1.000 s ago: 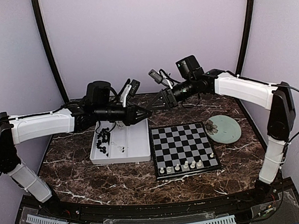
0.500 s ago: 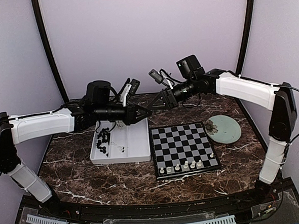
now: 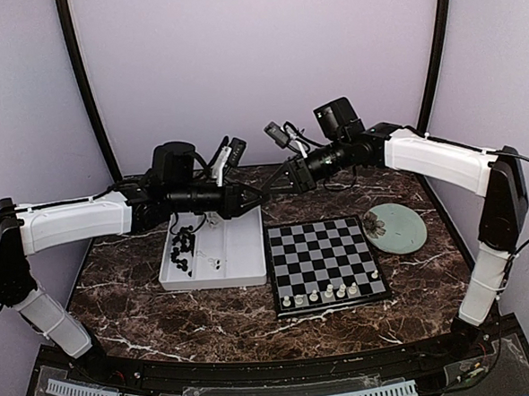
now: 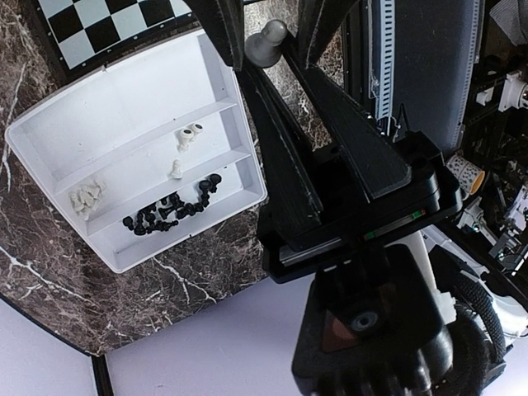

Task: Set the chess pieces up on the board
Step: Pass from the left arm to the right, then place the pawn at g2.

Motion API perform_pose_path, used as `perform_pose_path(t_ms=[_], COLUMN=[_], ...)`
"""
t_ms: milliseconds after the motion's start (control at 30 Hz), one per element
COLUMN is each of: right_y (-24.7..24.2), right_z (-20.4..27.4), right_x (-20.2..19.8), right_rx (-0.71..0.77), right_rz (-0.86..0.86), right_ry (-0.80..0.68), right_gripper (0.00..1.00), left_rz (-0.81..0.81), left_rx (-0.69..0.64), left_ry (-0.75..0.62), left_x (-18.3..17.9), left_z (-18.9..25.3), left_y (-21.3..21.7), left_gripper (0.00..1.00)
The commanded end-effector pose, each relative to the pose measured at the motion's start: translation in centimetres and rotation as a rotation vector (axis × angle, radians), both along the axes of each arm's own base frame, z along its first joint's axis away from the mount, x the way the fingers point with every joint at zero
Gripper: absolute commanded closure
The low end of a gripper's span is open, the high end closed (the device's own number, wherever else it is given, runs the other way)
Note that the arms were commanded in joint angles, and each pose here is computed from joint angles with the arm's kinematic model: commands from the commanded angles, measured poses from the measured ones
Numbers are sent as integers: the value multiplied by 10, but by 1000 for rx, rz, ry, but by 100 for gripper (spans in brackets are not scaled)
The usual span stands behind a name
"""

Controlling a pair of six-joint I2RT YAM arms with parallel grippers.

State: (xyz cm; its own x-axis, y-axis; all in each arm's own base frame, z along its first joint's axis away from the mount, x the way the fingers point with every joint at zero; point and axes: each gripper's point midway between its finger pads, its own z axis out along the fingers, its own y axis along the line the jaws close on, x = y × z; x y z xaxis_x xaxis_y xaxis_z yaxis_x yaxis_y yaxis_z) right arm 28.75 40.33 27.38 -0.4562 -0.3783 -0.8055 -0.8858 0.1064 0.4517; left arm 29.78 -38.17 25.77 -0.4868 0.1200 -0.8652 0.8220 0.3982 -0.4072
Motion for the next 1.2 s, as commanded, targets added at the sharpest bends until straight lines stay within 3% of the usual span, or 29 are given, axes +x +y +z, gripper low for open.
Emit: perform_pose_path(t_ms=[0, 167, 333, 567, 667, 767, 967, 1167], right_y=[2, 3, 0, -21, -42, -69, -131, -181], right_z=[4, 2, 2, 3, -11, -37, -103, -137], right_x=[-7, -6, 1, 25, 33, 31, 1, -27], right_rx=[7, 4, -9, -40, -124, -244, -465, -616], right_rz=[3, -3, -24, -86, -125, -146, -153, -162], right_ry=[-8, -6, -35, -87, -161, -233, -211, -240], right_gripper=[80, 91, 92, 93, 92, 92, 92, 92], left_rz=[-6, 0, 14, -44, 16, 112, 276, 276], left_rx=[-82, -81, -46, 125, 250, 317, 333, 303], left_ry=[-55, -53, -52, -79, -175, -182, -114, -105], left_x=[0, 1, 2, -14, -10, 5, 34, 40], left_z=[27, 25, 16, -12, -21, -26, -29, -25], left_y=[-4, -4, -1, 14, 40, 70, 99, 93], left_gripper=[88, 86, 71, 62, 61, 57, 56, 56])
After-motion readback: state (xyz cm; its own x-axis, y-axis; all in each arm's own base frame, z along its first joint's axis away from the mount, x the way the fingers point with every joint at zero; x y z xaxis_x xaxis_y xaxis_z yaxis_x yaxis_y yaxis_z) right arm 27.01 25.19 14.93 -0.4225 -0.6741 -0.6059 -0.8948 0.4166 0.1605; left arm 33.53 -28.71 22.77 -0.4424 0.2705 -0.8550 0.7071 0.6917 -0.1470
